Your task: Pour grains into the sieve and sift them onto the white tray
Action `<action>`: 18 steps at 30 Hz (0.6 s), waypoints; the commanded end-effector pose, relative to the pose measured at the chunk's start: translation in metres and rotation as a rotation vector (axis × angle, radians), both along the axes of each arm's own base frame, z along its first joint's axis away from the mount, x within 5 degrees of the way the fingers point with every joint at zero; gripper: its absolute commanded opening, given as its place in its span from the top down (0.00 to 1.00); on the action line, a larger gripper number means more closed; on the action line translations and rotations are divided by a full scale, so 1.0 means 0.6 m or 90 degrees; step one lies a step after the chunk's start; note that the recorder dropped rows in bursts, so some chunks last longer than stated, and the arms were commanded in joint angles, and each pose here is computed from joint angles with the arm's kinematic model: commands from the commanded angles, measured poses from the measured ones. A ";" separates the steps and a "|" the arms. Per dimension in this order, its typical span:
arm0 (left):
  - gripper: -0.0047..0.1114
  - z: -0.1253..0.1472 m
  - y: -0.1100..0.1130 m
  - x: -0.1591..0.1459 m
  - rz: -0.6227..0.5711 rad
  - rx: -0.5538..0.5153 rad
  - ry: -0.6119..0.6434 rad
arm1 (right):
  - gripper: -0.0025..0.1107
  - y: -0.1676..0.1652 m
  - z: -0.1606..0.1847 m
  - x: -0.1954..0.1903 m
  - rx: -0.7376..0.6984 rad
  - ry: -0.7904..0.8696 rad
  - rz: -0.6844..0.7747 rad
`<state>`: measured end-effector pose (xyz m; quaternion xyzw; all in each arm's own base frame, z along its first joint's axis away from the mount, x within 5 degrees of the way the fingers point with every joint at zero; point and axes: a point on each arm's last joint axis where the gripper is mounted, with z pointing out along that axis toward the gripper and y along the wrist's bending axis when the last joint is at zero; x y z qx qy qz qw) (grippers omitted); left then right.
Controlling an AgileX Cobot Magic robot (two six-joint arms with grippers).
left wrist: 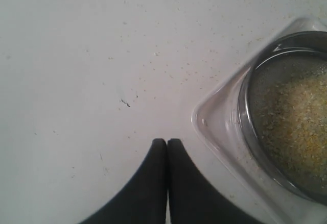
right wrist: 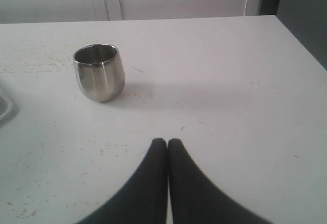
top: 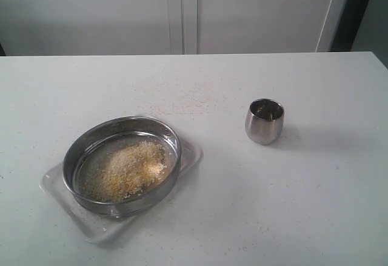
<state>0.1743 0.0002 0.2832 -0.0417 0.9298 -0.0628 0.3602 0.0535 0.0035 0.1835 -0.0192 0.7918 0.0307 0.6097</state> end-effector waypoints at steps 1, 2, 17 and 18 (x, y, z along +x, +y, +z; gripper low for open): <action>0.96 -0.008 -0.004 0.041 -0.014 -0.024 0.085 | 0.98 0.000 -0.001 0.000 0.002 -0.006 -0.004; 0.96 -0.009 -0.005 0.049 -0.025 -0.028 0.101 | 0.98 0.000 -0.001 0.000 0.002 -0.006 -0.004; 0.96 -0.050 -0.103 0.142 -0.183 -0.090 0.252 | 0.98 0.000 -0.001 0.000 0.001 -0.006 -0.004; 0.96 -0.054 -0.113 0.144 -0.180 -0.086 0.262 | 0.98 0.000 -0.001 0.000 0.001 -0.006 -0.004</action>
